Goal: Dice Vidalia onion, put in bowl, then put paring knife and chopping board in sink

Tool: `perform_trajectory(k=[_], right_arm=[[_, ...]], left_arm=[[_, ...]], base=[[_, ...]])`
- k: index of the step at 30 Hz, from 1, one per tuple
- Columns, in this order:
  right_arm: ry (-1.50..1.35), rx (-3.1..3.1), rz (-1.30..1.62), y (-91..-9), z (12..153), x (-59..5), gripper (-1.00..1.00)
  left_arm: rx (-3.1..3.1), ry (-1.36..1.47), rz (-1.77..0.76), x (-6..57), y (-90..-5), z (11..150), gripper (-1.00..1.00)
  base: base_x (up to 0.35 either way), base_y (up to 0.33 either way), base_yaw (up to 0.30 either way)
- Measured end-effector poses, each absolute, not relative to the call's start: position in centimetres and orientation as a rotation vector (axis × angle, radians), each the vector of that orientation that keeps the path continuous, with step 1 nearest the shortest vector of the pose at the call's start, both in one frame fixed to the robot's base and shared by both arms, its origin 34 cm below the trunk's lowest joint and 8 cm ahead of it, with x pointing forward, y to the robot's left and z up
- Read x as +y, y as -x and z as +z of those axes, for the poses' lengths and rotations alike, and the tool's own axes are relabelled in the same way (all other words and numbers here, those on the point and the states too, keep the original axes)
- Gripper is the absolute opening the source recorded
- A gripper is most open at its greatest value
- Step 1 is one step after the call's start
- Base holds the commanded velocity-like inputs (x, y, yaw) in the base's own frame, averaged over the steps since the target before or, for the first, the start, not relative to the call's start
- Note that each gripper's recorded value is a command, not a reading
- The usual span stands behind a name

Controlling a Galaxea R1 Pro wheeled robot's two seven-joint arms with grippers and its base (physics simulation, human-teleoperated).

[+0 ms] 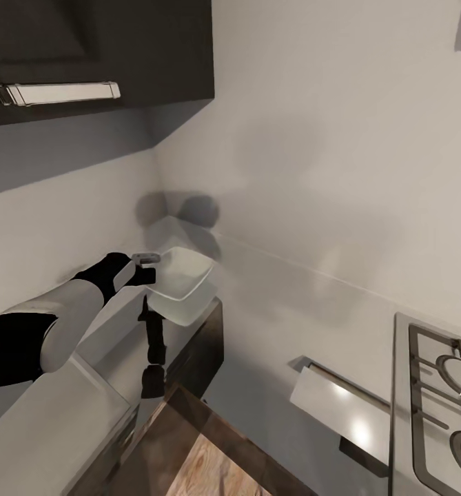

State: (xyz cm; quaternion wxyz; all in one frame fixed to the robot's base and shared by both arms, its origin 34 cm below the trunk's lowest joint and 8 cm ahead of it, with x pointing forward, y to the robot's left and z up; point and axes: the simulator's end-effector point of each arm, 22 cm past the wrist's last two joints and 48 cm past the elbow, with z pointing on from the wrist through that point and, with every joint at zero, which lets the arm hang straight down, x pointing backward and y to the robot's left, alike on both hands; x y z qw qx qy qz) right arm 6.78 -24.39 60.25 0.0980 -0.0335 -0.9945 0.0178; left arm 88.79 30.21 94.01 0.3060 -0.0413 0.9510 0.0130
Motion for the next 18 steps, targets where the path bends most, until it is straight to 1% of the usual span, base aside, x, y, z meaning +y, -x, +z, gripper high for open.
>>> perform_trajectory(k=[8,18], right_arm=[[0.099,-2.943,0.053,-6.8,60.3,-24.4,1.00],[0.099,-2.945,0.055,-6.8,60.2,-24.5,1.00]], left_arm=[[2.509,0.101,0.040,30.2,-89.0,94.3,-1.00],[2.427,0.084,0.034,29.7,-91.3,97.8,-1.00]], base=[[0.000,0.000,0.000],[0.000,0.000,0.000]])
